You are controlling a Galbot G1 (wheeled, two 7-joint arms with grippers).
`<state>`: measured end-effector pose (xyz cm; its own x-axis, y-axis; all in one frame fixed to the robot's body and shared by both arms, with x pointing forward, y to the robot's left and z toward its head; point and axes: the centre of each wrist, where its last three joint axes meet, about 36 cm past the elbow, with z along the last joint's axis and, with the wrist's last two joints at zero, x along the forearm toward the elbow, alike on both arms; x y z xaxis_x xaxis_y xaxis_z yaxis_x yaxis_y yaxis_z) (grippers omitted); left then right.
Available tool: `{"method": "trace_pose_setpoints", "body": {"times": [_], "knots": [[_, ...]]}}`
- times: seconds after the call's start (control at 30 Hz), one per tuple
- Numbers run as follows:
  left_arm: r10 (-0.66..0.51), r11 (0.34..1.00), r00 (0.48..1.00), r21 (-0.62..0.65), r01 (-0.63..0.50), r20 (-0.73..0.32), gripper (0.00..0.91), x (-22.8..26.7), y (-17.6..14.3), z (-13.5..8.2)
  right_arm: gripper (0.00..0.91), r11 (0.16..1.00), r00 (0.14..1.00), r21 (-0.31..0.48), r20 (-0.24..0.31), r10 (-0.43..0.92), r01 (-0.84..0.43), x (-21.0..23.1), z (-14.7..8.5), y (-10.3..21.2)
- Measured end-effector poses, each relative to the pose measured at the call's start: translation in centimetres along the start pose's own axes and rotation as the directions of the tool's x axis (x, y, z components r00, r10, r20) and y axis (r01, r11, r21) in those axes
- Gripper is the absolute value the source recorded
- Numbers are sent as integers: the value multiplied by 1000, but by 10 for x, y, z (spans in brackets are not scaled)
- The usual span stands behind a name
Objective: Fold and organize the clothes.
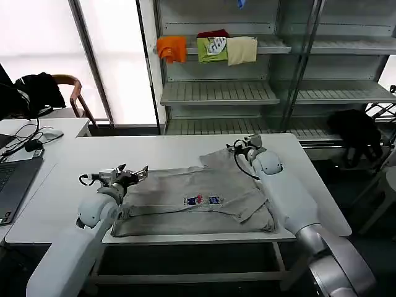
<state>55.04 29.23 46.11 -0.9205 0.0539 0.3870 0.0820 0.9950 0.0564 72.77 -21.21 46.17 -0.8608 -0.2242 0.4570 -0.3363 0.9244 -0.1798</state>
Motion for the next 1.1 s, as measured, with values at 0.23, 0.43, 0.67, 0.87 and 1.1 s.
{"method": "trace_pose_setpoints", "body": {"times": [0.23,0.43,0.67,0.87,1.1], "knots": [[-3,1000,999,0,3,-33,907,-18,5,-6,907,1000,999,7,-50,-22,22,-6,5,1],[-20,1000,997,7,21,-68,907,-29,17,-4,907,999,997,8,-66,-34,34,-8,8,3],[-36,999,994,20,38,-107,907,-36,29,7,907,999,996,10,-84,-43,44,-8,13,5],[-34,998,990,39,40,-133,504,-38,38,16,786,999,994,10,-95,-52,54,-7,18,5],[-18,998,989,54,26,-145,20,-37,45,23,0,998,992,6,-103,-67,68,-3,27,3]]}}
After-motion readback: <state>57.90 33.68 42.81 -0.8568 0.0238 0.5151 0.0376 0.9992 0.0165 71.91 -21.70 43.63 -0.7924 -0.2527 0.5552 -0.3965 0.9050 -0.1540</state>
